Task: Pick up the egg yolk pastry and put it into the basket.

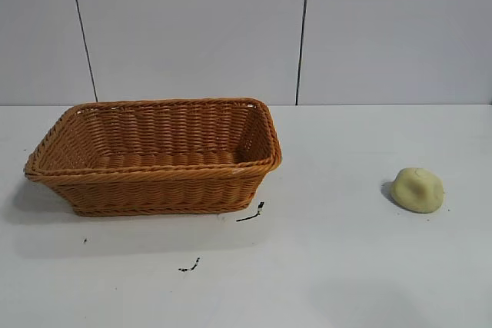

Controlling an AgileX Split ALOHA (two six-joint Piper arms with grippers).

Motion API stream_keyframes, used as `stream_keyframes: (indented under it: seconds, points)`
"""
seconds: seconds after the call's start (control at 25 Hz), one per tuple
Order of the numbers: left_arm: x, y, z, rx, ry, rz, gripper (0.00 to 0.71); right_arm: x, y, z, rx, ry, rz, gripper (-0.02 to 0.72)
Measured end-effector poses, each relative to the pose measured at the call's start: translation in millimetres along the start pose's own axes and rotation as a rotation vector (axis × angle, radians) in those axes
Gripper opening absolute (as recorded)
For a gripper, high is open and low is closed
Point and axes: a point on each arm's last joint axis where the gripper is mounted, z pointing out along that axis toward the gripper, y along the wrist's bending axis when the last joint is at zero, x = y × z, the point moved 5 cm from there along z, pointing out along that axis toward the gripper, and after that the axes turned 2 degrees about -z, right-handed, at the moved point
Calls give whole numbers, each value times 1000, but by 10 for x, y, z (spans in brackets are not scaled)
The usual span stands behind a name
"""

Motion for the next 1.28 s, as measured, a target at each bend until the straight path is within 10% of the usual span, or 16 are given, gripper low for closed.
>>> stream_keyframes:
  seconds: [0.56, 1.28]
  points:
    - [0, 0, 0, 0, 0, 0, 696, -3, 4, 36, 1, 27, -4, 693]
    - [0, 0, 0, 0, 0, 0, 696, -715, 172, 1317, 12, 595, -73, 693]
